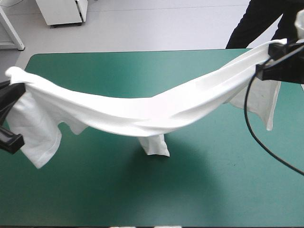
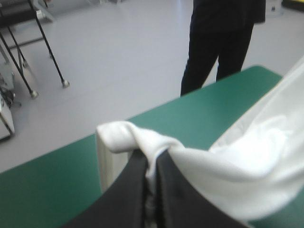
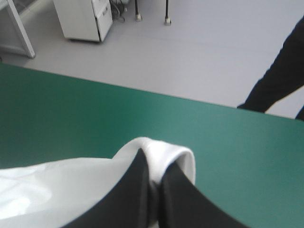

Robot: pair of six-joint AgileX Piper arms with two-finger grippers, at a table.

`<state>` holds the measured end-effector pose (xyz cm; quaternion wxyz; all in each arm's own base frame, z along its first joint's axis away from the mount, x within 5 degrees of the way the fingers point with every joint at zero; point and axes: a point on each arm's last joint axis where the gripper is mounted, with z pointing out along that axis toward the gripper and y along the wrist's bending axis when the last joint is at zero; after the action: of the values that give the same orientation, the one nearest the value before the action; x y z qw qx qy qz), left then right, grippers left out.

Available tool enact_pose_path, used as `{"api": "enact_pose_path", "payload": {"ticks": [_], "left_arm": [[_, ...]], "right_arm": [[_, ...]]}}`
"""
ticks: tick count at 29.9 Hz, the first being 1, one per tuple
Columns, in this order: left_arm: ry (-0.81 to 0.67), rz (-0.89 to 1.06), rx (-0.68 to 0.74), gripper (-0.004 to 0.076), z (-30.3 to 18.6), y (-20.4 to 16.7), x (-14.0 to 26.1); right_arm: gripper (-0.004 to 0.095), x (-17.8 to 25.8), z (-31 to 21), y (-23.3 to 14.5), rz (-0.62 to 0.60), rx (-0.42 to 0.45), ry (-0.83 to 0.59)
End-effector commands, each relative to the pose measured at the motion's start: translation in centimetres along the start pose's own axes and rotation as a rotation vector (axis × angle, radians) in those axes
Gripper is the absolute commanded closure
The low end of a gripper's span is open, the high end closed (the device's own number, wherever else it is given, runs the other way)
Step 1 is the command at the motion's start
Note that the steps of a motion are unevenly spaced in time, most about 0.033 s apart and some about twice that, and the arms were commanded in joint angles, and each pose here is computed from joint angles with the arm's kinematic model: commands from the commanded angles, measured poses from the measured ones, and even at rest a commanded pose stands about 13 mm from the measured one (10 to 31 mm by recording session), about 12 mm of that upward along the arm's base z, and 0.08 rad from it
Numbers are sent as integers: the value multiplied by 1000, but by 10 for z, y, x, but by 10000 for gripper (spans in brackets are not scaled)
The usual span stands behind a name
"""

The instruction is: Fold the cloth

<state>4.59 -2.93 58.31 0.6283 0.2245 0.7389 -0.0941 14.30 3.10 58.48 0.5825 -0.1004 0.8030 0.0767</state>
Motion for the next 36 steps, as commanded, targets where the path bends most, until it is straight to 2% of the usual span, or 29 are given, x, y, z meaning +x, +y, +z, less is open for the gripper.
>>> {"api": "enact_pose_path", "payload": {"ticks": [1, 5, 8, 12, 15, 20, 26, 32, 36], "left_arm": [[-101, -21, 41, 733, -29, -8, -15], [-207, -45, 80, 733, -56, -15, -27], [-229, -40, 70, 733, -62, -16, -29], [-181, -61, 12, 733, -48, -7, -28], [-101, -74, -18, 733, -18, 2, -27], [34, -92, -22, 733, 43, 15, -26], [236, -95, -76, 733, 135, 38, -11], [455, -113, -58, 733, 248, 54, 29], [518, -123, -50, 733, 305, 59, 57]], "right_arm": [[927, -7, -55, 8, 0, -25, -181], [927, -2, -90, 15, 2, -63, -253], [927, 0, -99, 17, 5, -82, -278], [927, -1, -93, 16, 5, -75, -261], [927, -2, -73, 14, 8, -70, -199], [927, 4, -21, 5, 11, -27, -55], [927, 35, 73, -13, -3, 62, 216], [927, 64, 177, -29, -59, 118, 375], [927, 94, 250, -39, -96, 145, 475]]}}
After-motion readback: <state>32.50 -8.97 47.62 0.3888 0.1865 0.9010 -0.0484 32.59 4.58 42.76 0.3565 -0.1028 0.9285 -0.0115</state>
